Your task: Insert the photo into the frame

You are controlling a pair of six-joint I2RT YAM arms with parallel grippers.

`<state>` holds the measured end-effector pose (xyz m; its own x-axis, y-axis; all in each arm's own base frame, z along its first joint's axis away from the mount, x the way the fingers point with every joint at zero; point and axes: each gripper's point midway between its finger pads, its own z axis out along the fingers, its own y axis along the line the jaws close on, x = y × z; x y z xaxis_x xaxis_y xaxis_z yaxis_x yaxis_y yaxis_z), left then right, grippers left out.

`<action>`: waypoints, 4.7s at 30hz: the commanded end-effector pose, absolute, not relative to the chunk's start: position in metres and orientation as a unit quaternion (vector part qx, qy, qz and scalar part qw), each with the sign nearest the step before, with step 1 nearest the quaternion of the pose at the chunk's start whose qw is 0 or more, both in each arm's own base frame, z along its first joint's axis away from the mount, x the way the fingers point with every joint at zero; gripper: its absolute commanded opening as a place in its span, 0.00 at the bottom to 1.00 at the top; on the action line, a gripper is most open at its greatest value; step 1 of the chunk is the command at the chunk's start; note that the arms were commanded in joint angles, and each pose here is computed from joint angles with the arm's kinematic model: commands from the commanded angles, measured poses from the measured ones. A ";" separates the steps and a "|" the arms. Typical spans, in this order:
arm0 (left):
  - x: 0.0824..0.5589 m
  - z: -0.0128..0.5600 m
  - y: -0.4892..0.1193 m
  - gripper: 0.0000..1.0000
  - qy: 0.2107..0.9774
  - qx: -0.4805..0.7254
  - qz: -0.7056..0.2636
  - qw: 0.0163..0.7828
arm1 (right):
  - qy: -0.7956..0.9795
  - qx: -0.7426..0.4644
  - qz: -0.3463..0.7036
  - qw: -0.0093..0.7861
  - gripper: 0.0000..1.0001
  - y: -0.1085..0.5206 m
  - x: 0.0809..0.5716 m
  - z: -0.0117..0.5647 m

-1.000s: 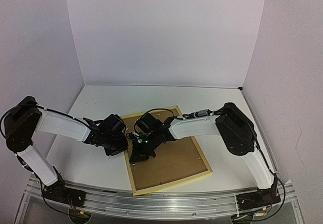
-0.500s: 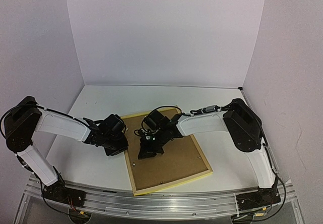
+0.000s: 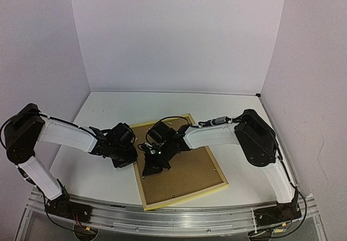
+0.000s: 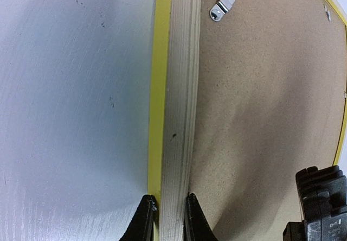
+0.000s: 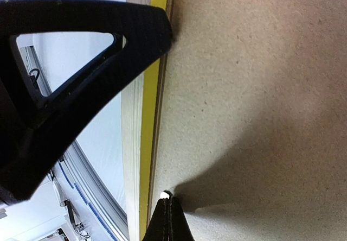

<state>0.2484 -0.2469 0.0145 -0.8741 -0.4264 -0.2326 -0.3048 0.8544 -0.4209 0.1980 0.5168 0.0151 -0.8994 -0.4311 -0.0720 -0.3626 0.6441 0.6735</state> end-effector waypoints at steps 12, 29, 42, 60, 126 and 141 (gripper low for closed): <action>0.214 0.000 -0.242 0.00 0.959 -0.206 -0.173 0.084 | -0.884 0.286 -0.336 0.153 0.00 0.487 0.140 -0.042; 0.209 -0.002 -0.236 0.00 0.955 -0.226 -0.174 0.082 | -0.882 0.328 -0.322 0.106 0.01 0.499 0.144 -0.038; 0.224 0.041 -0.244 0.29 0.945 -0.210 -0.215 0.128 | -0.925 0.163 -0.304 -0.161 0.60 0.430 0.261 0.135; 0.424 0.135 -0.243 1.00 0.942 0.041 -0.139 0.304 | -0.970 -0.090 -0.221 -0.055 0.78 0.247 0.176 0.051; 0.242 0.017 -0.199 0.00 0.970 -0.112 -0.161 0.147 | -0.941 0.148 -0.287 -0.104 0.45 0.359 0.338 0.121; 0.243 0.007 -0.198 0.00 0.969 -0.126 -0.157 0.143 | -0.861 0.316 -0.387 0.095 0.08 0.502 0.186 0.062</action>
<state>0.2453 -0.1985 0.0147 -0.9339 -0.2314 -0.2725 -0.1364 0.9353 -0.3267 0.1885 0.4922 0.0424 -0.8032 -0.5928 -0.0588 -0.4719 0.5729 0.6701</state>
